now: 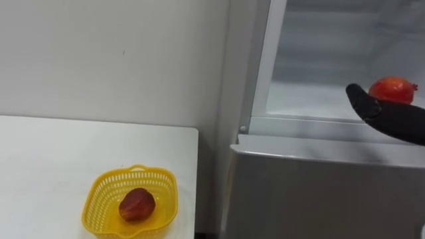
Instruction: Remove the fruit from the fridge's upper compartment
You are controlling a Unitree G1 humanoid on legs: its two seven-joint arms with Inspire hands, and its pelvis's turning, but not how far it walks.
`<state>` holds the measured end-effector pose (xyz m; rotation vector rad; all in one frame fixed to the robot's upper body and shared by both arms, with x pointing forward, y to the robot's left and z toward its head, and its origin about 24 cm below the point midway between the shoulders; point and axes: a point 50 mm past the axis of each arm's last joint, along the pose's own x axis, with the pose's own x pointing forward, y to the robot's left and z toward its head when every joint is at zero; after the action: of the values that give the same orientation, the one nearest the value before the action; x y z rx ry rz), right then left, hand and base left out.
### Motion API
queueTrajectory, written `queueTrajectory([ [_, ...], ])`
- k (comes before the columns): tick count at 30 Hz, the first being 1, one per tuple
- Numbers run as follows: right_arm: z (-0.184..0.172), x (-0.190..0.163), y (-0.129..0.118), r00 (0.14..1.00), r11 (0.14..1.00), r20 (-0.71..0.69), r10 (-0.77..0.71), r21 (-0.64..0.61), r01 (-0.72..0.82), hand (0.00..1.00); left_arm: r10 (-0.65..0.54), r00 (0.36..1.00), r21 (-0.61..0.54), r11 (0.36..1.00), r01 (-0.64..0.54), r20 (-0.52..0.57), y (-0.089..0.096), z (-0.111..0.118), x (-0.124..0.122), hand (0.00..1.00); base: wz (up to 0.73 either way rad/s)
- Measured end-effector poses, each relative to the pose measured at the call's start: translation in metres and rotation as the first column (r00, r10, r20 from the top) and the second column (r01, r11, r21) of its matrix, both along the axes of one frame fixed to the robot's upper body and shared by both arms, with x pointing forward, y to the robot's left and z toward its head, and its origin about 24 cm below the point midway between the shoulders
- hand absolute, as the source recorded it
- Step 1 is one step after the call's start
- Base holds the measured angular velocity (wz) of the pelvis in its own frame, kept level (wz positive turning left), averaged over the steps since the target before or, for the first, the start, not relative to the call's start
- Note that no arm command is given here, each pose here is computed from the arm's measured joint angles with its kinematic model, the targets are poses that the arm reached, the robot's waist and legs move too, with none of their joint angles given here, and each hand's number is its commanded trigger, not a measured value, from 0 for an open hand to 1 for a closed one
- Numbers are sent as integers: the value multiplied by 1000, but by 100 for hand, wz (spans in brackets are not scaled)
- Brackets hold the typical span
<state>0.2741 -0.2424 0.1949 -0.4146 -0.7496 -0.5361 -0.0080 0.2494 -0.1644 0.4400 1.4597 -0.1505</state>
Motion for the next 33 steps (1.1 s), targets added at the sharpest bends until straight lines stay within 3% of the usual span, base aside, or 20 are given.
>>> queueTrajectory([
  [10,0,19,-44,989,994,-119,-84,64,92,0,25,999,-10,1000,-25,36,3,2,6,0,2],
  [23,-5,24,-66,970,993,-228,-79,69,98,0,72,997,7,997,-73,34,13,5,7,0,0],
  [33,-9,41,-78,951,980,-305,-57,164,111,0,78,997,15,997,-78,30,16,6,7,0,0],
])
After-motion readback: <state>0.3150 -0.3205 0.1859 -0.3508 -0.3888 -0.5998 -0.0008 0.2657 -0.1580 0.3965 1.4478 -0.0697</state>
